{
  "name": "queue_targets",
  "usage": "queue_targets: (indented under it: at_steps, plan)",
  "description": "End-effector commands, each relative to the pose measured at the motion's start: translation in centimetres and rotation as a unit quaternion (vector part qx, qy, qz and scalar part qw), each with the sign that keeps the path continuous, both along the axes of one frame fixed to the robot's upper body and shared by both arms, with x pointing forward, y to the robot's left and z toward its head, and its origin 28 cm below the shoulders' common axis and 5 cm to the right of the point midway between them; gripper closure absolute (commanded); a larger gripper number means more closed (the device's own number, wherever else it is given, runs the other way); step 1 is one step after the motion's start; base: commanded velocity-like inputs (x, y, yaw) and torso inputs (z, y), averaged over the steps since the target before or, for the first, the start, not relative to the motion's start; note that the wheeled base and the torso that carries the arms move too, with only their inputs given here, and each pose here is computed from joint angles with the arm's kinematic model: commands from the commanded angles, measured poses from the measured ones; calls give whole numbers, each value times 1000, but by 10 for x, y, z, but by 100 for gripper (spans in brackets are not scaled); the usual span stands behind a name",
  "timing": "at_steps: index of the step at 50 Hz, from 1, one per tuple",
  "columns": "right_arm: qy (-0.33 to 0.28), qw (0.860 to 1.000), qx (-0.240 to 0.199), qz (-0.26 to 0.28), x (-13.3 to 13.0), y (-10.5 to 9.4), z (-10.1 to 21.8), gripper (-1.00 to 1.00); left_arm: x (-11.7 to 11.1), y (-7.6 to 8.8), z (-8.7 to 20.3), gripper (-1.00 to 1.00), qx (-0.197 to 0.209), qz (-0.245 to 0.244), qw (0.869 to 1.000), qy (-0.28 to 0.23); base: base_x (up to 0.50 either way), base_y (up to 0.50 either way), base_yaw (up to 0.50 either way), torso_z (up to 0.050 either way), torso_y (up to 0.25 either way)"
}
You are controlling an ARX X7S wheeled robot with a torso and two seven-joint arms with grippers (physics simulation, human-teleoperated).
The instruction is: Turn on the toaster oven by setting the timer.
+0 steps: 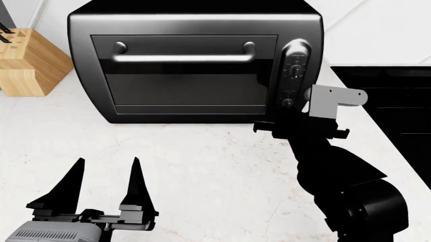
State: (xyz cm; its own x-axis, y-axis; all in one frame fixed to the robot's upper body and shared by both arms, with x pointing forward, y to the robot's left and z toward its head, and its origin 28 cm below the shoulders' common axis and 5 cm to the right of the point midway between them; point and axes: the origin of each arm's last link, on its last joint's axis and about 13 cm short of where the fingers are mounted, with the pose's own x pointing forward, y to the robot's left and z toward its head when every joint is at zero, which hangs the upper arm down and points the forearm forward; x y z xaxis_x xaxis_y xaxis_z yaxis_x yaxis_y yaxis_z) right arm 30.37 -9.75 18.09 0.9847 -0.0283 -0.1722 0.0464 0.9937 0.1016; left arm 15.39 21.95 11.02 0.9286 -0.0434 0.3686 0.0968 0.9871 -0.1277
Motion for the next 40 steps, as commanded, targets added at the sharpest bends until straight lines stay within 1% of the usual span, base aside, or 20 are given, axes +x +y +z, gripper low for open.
queue_targets:
  at_steps: [1, 2, 4, 6, 7, 11, 12, 13, 15, 21, 22, 24, 26, 27, 28, 35, 40]
  plan:
    - [0, 993, 115, -10, 0, -7, 5, 100, 1, 1, 0, -100, -1, 0, 1000, 0, 0, 0, 0, 0, 0]
    - [0, 993, 117, -12, 0, -7, 6, 100, 1, 1, 1, -100, -1, 0, 1000, -1, 0, 0, 0, 0, 0]
    - [-2, 991, 137, -12, 0, -7, 6, 100, 0, 1, 1, -100, -2, 0, 1000, -1, 0, 0, 0, 0, 5]
    - [-3, 990, 142, -11, 1, -7, 6, 100, 0, 1, 1, -100, -2, 0, 1000, -1, 0, 0, 0, 0, 0]
    - [-1, 988, 153, -10, 1, -7, 5, 100, 0, 1, 1, -100, -2, 0, 1000, -1, 0, 0, 0, 0, 0]
    - [-3, 987, 162, -9, 2, -7, 4, 100, 0, 1, 1, -100, -2, 1, 1000, -1, 0, 0, 0, 0, 0]
    - [-2, 983, 181, -9, 2, -8, 3, 100, 0, 1, 1, -100, -2, 1, 1000, -1, 0, 0, 0, 0, 0]
    - [-3, 983, 184, -9, 2, -8, 3, 100, 0, 1, 1, -100, -2, 1, 1000, -1, 0, 0, 0, 0, 0]
    - [-3, 977, 211, -8, 3, -10, 3, 100, 0, 1, 1, -100, -2, 1, 1000, -1, 0, 0, 0, 0, 0]
    - [-17, 970, 242, -11, 2, -13, 6, 100, 0, 1, 1, -100, -3, 1, 1000, -2, 0, 0, 0, 0, 0]
    - [-17, 966, 259, -7, 2, -13, 6, 100, 0, 1, 1, -100, -2, 1, 1000, -2, 0, 0, 0, 0, 0]
    - [-20, 961, 276, -8, 1, -15, 7, 100, 0, 1, 1, -100, -2, 1, 1000, -2, 0, 0, 0, 0, 0]
    - [-22, 951, 308, -1, 1, -15, 8, 100, 0, 1, 1, -100, -2, 0, 1000, -2, 0, 0, 0, 0, 0]
    - [-24, 952, 304, -4, 1, -16, 8, 100, 0, 1, 2, -100, -2, 0, 1000, -2, 0, 0, 0, 0, 0]
    - [-22, 949, 313, -3, 0, -17, 9, 100, 0, 1, 2, -100, -2, 1, 1000, -2, 0, 0, 0, 0, 0]
    - [-16, 943, 331, -8, -6, -19, 10, 100, 0, 1, 2, -100, -3, 1, 1000, -3, 0, 0, 0, 0, 3]
    - [-10, 931, 364, -10, -4, -21, 9, 100, -1, 1, 2, -100, -3, 1, 1000, -3, 0, 0, 0, 0, 0]
